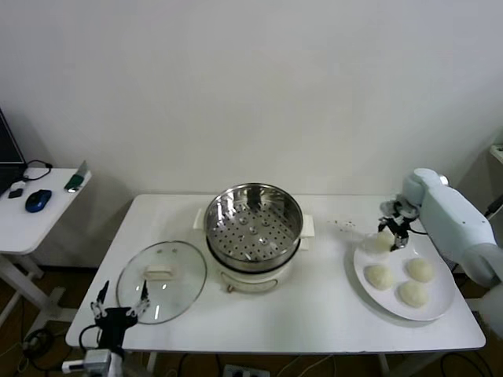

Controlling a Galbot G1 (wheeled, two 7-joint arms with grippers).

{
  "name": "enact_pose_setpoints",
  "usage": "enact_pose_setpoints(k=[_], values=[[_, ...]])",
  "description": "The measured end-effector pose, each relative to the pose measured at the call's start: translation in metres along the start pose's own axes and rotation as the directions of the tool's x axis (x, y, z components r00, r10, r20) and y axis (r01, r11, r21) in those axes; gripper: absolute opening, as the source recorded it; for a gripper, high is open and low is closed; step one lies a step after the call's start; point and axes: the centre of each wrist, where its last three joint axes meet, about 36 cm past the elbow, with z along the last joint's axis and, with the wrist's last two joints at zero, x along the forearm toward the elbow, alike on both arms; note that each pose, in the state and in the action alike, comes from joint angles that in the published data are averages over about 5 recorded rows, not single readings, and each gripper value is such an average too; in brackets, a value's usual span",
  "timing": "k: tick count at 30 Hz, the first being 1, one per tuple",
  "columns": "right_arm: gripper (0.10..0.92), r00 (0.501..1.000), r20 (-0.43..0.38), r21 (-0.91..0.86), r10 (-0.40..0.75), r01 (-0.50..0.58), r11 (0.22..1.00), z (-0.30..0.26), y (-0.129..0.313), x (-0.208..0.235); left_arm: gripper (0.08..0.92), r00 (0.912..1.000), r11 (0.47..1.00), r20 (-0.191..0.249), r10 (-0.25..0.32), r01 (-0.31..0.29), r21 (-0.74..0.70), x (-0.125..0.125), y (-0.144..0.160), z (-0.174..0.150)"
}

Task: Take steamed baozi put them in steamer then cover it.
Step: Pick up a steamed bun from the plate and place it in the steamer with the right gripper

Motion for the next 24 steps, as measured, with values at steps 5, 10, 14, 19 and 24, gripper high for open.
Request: enact_pose_setpoints(k=[5, 10, 14, 19, 24], values=[[0.699, 0.999, -0.009, 0.146, 0.043, -0.041, 0.988, -0.027, -0.041, 0.051, 0.823, 0.9999, 1.000, -0.004, 0.010, -0.010, 0.011, 0.004, -0.002, 0.000], [0.704, 0.995, -0.012, 0.309, 0.097, -0.088, 0.947, -0.075, -0.085, 0.108, 0.823, 0.9998, 0.999, -0.003, 0.022, -0.022, 0.024, 0.006, -0.006, -0.002], [0.704, 0.990, -0.007, 0.442, 0.138, -0.121, 0.889, -0.124, -0.115, 0.151, 0.823, 0.9997, 0.999, -0.005, 0.024, -0.024, 0.025, 0.007, -0.007, -0.001], [0.704, 0.987, 0.008, 0.579, 0.158, -0.133, 0.805, -0.186, -0.140, 0.180, 0.823, 0.9996, 0.999, -0.011, 0.027, -0.027, 0.023, 0.009, -0.005, 0.001], [0.710, 0.988, 0.019, 0.682, 0.151, -0.123, 0.721, -0.247, -0.155, 0.187, 0.823, 0.9994, 0.999, -0.014, 0.032, -0.032, 0.018, 0.012, -0.004, 0.001]])
